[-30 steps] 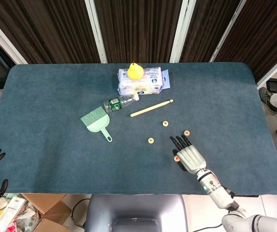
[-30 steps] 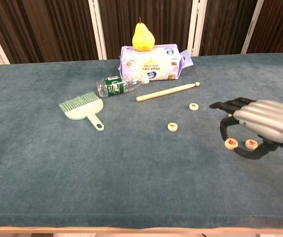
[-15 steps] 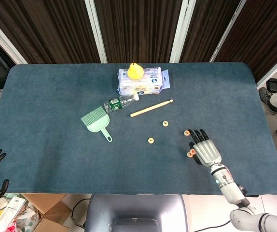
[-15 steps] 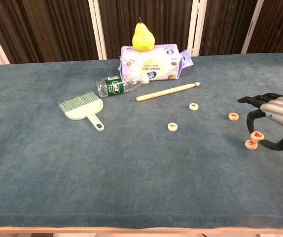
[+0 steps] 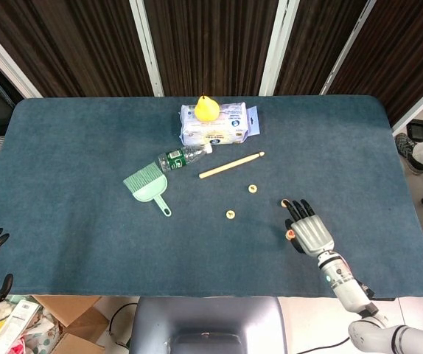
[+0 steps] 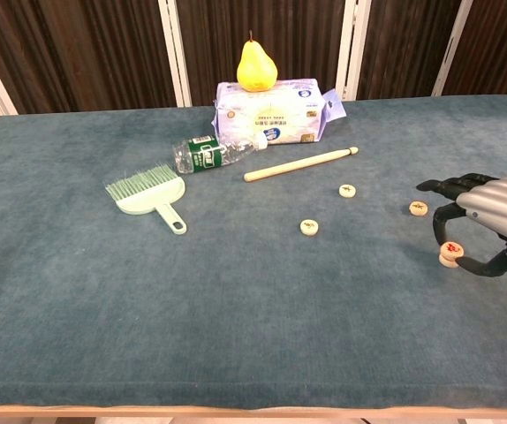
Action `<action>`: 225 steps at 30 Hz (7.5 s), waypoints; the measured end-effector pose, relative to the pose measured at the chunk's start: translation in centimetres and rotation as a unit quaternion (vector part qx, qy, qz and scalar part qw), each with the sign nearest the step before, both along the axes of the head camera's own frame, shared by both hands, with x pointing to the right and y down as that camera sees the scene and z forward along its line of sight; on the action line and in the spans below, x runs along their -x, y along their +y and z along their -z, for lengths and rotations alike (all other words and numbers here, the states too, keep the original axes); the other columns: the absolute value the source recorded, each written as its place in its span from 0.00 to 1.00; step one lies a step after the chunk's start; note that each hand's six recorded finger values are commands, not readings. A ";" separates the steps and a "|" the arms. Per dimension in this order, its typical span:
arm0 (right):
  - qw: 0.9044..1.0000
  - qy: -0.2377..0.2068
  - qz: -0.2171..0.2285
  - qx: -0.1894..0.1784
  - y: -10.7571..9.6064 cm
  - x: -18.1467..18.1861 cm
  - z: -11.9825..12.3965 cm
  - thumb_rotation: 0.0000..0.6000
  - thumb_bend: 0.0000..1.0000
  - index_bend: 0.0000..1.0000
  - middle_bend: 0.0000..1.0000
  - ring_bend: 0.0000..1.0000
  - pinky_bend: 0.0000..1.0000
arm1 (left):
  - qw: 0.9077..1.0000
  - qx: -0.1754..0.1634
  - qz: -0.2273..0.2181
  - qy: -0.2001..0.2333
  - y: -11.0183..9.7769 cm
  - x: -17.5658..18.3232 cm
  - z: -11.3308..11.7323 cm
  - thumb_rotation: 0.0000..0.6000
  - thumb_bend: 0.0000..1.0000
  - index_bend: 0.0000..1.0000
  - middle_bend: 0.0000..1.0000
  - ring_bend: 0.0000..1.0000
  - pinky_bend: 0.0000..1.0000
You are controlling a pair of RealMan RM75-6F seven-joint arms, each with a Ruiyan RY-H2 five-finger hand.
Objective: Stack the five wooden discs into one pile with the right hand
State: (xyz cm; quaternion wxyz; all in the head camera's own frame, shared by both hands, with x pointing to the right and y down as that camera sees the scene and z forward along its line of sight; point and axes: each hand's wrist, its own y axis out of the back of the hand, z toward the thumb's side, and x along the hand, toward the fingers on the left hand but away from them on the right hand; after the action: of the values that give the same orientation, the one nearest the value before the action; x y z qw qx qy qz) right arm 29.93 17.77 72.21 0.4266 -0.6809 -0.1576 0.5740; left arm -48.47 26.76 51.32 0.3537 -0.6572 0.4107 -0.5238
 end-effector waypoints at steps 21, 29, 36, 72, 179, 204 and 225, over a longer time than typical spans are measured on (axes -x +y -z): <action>1.000 0.008 -0.003 0.009 0.2 -0.3 0.2 1.00 0.51 0.42 0.00 0.00 0.00 | 1.000 0.001 0.001 0.000 0.0 0.0 0.0 1.00 0.50 0.00 0.01 0.00 0.00; 0.999 -0.014 -0.028 -0.013 -1.1 -0.4 1.6 1.00 0.51 0.42 0.00 0.00 0.00 | 1.000 0.001 0.000 0.000 -0.1 0.0 -0.1 1.00 0.50 0.00 0.01 0.00 0.00; 0.998 -0.046 -0.029 -0.032 -3.2 3.0 2.1 1.00 0.51 0.42 0.00 0.00 0.00 | 1.000 0.004 -0.001 -0.003 -0.2 -0.2 -0.3 1.00 0.50 0.00 0.01 0.00 0.00; 0.998 -0.059 -0.025 0.030 -6.5 16.1 -4.3 1.00 0.49 0.53 0.00 0.00 0.00 | 1.000 -0.005 0.006 0.000 0.0 0.6 0.6 1.00 0.50 0.00 0.01 0.00 0.00; 0.999 0.009 -0.025 0.040 0.8 -1.4 0.5 1.00 0.49 0.46 0.01 0.00 0.00 | 1.000 -0.002 0.002 0.001 0.2 0.2 0.3 1.00 0.50 0.00 0.01 0.00 0.00; 0.996 -0.016 -0.083 -0.008 -3.5 -1.9 2.0 1.00 0.49 0.44 0.01 0.00 0.00 | 1.000 -0.001 0.002 -0.001 0.2 0.1 0.3 1.00 0.50 0.00 0.01 0.00 0.00; 0.995 0.043 -0.093 -0.011 -8.7 1.8 -2.9 1.00 0.49 0.48 0.02 0.00 0.00 | 1.000 0.000 0.006 0.000 0.1 0.4 0.3 1.00 0.50 0.00 0.01 0.00 0.00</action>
State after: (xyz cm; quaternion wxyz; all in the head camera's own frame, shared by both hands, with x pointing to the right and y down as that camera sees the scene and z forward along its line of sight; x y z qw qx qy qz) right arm 28.13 9.08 75.11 0.3848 -0.6332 -0.2078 0.6385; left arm -48.90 26.85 51.06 0.3508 -0.6545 0.4146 -0.5260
